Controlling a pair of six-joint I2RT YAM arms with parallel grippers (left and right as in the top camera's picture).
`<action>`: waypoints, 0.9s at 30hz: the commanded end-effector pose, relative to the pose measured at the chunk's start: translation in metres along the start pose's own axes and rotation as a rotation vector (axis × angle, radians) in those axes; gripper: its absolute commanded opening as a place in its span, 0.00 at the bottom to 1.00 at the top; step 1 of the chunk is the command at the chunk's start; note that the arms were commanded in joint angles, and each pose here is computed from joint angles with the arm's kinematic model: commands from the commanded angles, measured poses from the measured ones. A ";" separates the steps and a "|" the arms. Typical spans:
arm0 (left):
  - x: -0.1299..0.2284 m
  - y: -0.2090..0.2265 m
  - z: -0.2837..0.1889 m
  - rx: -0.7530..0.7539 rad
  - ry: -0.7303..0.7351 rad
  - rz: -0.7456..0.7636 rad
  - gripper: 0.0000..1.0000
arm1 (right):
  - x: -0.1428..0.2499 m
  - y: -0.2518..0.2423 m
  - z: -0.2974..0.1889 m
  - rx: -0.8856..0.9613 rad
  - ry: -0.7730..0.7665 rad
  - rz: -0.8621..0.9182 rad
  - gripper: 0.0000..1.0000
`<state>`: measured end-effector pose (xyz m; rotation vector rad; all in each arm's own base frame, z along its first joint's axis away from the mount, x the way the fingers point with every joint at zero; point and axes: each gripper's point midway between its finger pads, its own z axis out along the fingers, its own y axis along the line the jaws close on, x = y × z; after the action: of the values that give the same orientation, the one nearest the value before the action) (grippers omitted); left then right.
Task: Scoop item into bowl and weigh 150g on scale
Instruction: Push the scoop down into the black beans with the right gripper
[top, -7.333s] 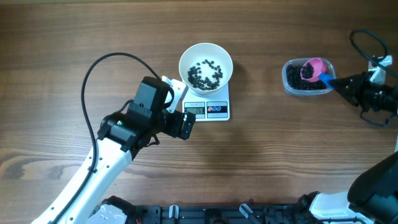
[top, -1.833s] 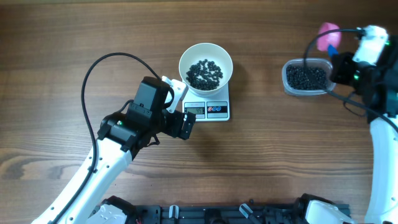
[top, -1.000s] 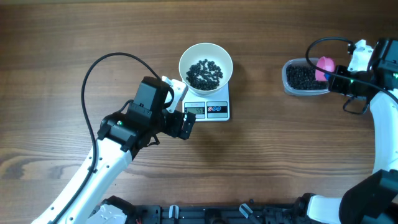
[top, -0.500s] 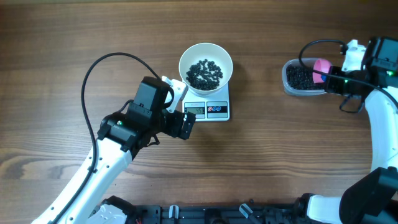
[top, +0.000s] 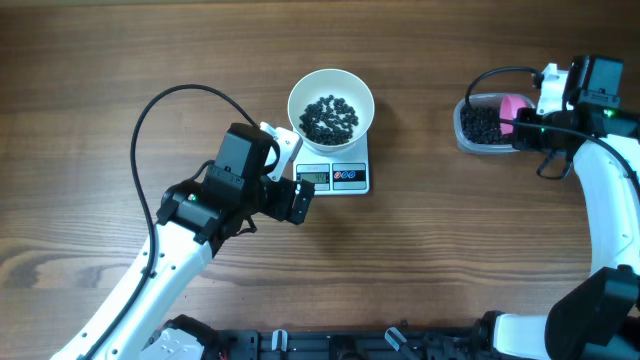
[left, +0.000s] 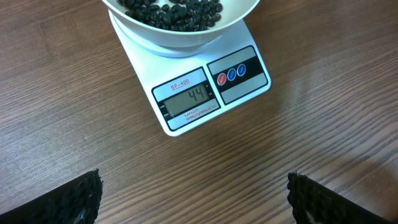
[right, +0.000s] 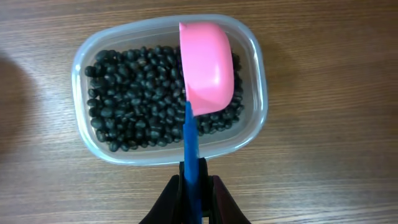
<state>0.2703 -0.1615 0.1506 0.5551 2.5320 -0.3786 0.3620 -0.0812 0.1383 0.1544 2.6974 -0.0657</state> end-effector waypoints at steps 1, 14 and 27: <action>-0.007 -0.001 -0.003 -0.005 -0.017 0.003 1.00 | 0.008 -0.008 0.008 0.050 0.037 0.012 0.04; -0.007 -0.001 -0.003 -0.005 -0.017 0.003 1.00 | 0.033 0.022 0.031 -0.121 0.125 0.025 0.04; -0.007 -0.001 -0.003 -0.005 -0.017 0.003 1.00 | 0.033 0.042 0.027 -0.238 0.122 0.030 0.04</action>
<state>0.2702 -0.1616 0.1506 0.5556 2.5319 -0.3788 0.3493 -0.0537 0.1075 0.1401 2.7834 0.1543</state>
